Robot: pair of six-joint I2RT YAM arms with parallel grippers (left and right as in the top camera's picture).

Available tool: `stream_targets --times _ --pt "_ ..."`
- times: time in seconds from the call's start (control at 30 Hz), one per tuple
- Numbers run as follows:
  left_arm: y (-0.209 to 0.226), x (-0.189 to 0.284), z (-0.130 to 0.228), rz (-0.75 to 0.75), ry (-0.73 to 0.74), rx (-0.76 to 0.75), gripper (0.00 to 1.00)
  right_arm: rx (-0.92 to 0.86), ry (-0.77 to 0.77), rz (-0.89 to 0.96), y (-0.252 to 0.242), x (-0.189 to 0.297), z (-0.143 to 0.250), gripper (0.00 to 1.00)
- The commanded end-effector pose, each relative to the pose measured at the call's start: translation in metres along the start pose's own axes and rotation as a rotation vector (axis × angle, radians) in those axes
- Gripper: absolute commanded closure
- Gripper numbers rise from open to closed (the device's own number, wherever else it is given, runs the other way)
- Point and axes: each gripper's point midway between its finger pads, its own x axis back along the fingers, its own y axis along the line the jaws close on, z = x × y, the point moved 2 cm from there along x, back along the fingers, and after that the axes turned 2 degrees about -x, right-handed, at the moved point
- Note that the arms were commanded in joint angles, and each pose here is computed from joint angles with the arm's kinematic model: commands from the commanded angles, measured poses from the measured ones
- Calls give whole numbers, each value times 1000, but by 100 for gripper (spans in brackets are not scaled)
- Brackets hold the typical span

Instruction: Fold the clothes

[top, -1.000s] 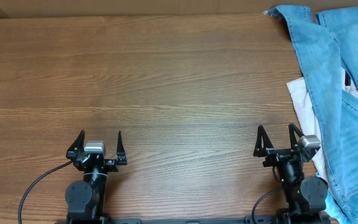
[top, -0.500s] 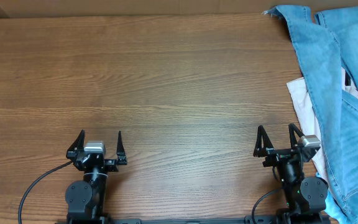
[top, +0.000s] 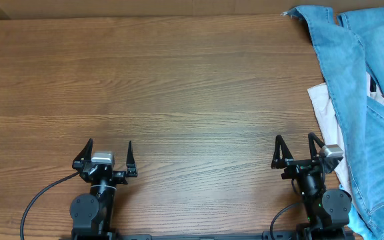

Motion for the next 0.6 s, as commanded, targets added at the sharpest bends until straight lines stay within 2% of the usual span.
stream_targets --times 0.0,0.37,0.57 --pt "-5 1 -3 29 -11 21 0 -7 -10 -24 8 4 -13 0" --pt "-1 22 -60 28 -24 37 0 -8 34 60 19 23 -69 0" --pt "0 22 -77 33 75 44 0 -10 150 167 17 25 -92 0"
